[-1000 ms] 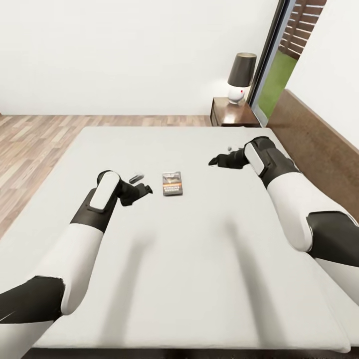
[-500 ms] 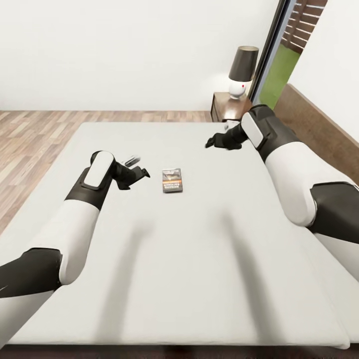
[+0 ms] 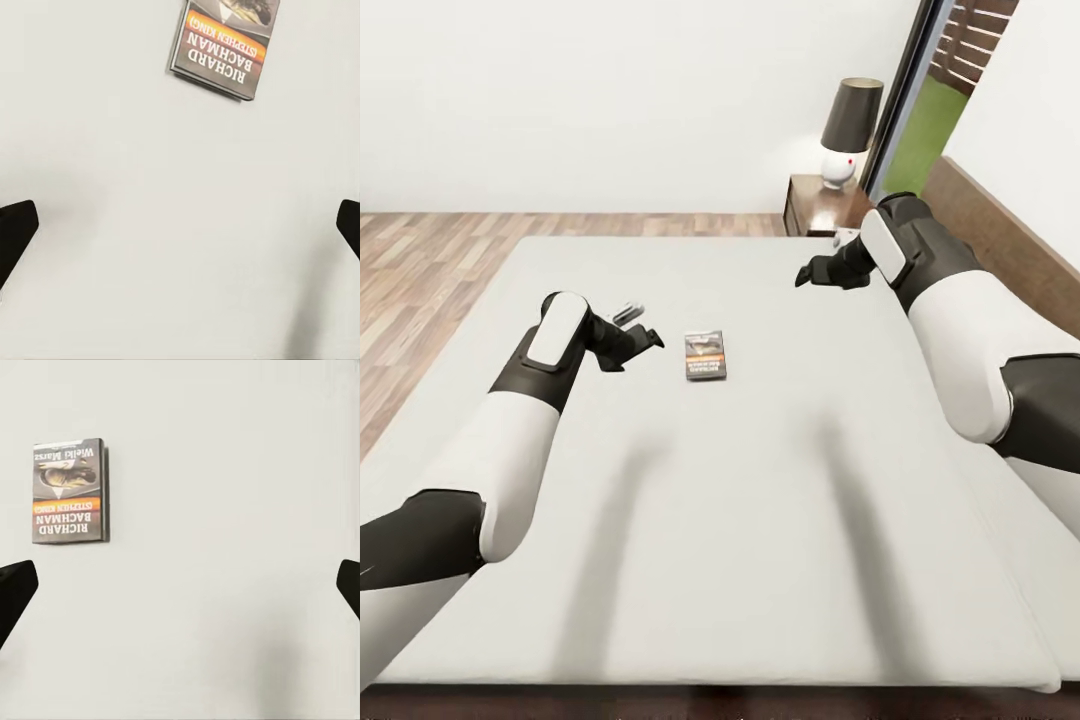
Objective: In the bedroom, move the book from the bed onto either nightstand, and place the two sandals side by side next to the bed.
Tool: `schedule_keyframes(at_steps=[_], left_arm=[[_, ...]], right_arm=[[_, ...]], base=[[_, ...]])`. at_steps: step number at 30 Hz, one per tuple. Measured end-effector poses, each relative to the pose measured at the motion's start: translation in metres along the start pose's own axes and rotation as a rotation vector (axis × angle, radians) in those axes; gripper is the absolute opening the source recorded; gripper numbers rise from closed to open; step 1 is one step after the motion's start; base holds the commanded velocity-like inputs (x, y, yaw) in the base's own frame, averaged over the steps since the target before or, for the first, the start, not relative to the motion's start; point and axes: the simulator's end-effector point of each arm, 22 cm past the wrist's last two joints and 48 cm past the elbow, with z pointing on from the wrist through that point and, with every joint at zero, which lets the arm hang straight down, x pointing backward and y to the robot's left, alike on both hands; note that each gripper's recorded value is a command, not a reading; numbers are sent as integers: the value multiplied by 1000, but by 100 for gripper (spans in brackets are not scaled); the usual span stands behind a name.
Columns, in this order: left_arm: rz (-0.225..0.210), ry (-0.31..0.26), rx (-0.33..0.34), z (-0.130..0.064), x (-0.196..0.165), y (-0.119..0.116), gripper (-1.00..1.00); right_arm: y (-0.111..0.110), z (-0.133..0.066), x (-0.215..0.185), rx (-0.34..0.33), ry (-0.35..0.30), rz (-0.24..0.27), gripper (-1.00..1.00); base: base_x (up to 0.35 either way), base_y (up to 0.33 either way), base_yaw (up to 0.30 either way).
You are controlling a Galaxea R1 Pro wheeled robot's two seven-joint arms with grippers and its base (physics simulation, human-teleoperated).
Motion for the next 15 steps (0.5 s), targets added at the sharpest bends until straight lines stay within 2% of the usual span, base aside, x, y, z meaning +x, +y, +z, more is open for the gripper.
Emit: schedule_keyframes(at_steps=[5,8,15], left_arm=[[11,-9,-8,-3,-11,3,100],[14,-17,-25,-5,-20,15,100],[6,-10,-40,1,-20,27,100]], right_arm=[[-7,5,3,8,4,4,100],[-7,10,5,8,8,5,100],[-7,19,11,7,19,5,100]], base=[[0,0,0],[0,0,0],[0,32,0]])
